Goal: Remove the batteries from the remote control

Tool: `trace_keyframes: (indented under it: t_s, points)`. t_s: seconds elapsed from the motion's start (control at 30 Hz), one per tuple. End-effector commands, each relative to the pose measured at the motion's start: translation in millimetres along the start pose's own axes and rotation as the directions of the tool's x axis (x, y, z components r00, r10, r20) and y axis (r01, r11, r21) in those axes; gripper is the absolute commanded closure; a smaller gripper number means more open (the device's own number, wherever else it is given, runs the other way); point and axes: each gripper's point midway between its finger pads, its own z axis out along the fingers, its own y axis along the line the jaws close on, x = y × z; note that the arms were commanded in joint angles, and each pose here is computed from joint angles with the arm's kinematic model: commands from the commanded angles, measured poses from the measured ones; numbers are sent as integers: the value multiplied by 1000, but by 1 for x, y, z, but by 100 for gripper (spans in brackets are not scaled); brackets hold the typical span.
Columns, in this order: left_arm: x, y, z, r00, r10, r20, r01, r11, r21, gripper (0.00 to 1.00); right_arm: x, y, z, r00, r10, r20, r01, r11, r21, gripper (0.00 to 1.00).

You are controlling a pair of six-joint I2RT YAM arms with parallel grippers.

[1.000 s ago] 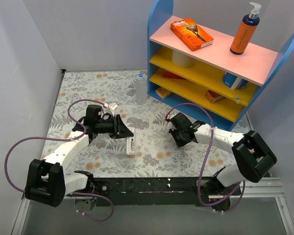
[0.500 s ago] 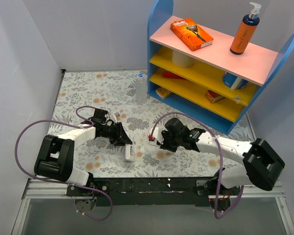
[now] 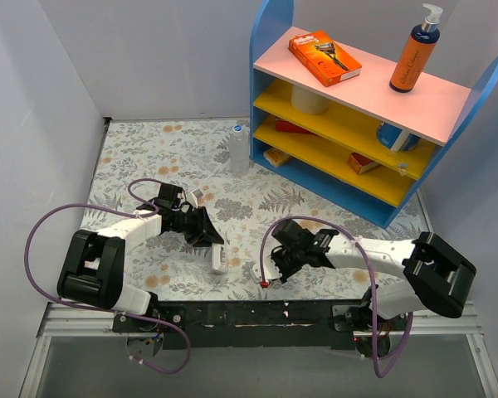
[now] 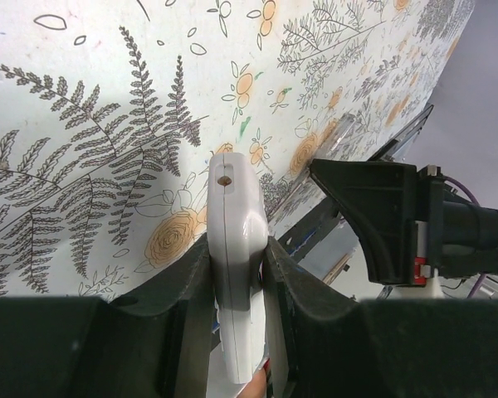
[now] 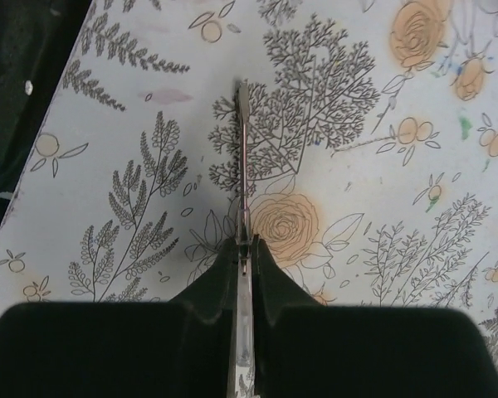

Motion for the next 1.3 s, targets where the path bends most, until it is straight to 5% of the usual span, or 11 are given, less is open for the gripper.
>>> trace_keyframes:
  t_s: [0.0, 0.23, 0.27, 0.4, 0.63, 0.77, 0.9, 0.97, 1.0, 1.17, 1.27]
  points:
    - [-10, -14, -7, 998, 47, 35, -48, 999, 22, 100, 6, -7, 1, 985, -152, -82, 150, 988, -29, 88]
    - [-10, -14, -8, 998, 48, 37, -49, 999, 21, 100, -2, -12, -1, 986, -144, -80, 146, 989, 13, 67]
    - [-10, -14, -7, 998, 48, 36, -49, 999, 22, 100, -6, -14, -3, 988, -138, -68, 140, 990, 26, 54]
    - [-10, -14, -8, 998, 49, 39, -50, 999, 20, 100, -27, -26, -15, 994, -113, 7, 112, 989, 97, 52]
    - [-11, -17, -11, 997, 61, 55, -62, 998, 23, 100, -94, -82, -71, 908, 214, 360, -344, 872, 349, 52]
    - [-11, -17, -12, 996, 65, 60, -66, 998, 22, 100, -86, -115, -106, 602, 591, 537, -798, 471, 376, 52]
    - [-11, -18, -12, 996, 65, 60, -67, 997, 26, 100, -69, -107, -113, 323, 746, 583, -935, 155, 319, 52]
    - [-11, -19, -12, 996, 67, 60, -69, 997, 26, 100, -54, -104, -120, 159, 739, 654, -955, -52, 290, 51]
    - [-11, -19, -12, 996, 67, 59, -69, 997, 27, 100, -51, -100, -117, 2, 724, 690, -960, -193, 205, 51]
    - [-11, -19, -13, 996, 70, 63, -72, 997, 28, 100, -18, -69, -117, -309, 609, 731, -829, -549, 106, 70]
    - [-11, -19, -13, 995, 72, 67, -74, 997, 26, 100, -1, -48, -113, -491, 477, 730, -685, -729, 16, 64]
